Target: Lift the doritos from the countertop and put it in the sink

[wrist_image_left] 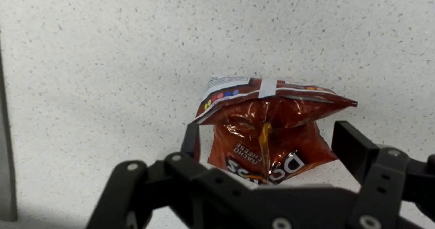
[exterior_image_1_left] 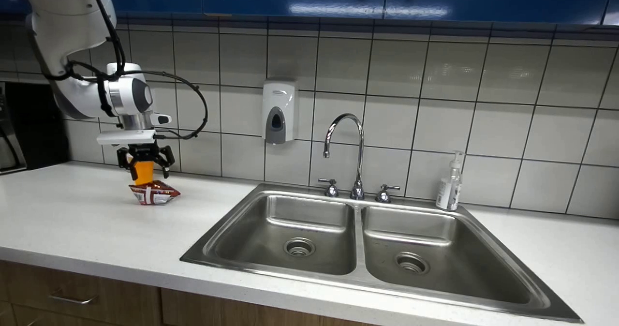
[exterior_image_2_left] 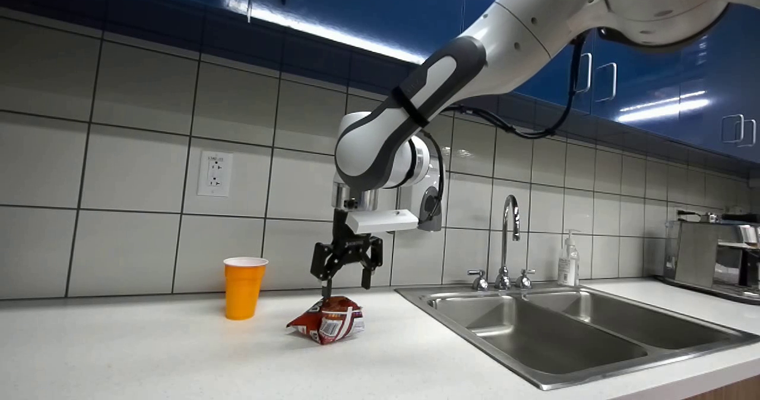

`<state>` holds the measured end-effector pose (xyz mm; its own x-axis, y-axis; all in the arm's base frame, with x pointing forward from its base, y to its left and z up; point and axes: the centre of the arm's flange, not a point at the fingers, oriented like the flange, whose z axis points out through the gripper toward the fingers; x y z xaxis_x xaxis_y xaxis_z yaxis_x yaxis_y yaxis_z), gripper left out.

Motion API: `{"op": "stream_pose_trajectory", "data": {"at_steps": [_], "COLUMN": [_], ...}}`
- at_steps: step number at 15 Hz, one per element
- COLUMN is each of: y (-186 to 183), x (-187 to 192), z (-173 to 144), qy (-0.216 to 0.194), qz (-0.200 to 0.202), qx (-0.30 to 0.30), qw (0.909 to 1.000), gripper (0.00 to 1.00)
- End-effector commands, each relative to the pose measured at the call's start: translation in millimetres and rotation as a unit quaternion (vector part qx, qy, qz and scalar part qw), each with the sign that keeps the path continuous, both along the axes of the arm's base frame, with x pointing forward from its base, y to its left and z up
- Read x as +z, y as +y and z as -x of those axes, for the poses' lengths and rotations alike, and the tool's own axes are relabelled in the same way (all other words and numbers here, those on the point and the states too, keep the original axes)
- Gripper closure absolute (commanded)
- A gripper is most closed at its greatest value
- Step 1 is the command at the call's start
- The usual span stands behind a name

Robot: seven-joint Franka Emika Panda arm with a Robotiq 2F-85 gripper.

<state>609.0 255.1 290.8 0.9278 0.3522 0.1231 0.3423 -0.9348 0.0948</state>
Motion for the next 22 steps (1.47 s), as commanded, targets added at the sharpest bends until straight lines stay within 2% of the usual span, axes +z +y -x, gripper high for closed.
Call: {"op": "stream_pose_trajectory", "data": {"at_steps": [1,7,8,9,18,22], "y": [5,5,5,5,3,1], "x": [-1,-9,-10,-10,-8,-6], "z": [-16,-25,-26,-27,-29,-29], "qy": [0.01,0.011,0.011,0.01,0.003,0.001], "qz": [0.004,0.004,0.004,0.003,0.006,0.006], "qx": [0.005,0.003,0.002,0.004,0.009,0.008], "qw": [0.9999,0.9999,0.9999,0.9999,0.9999,1.0], "gripper": [0.0,0.0,0.17,0.26,0.98,1.0]}}
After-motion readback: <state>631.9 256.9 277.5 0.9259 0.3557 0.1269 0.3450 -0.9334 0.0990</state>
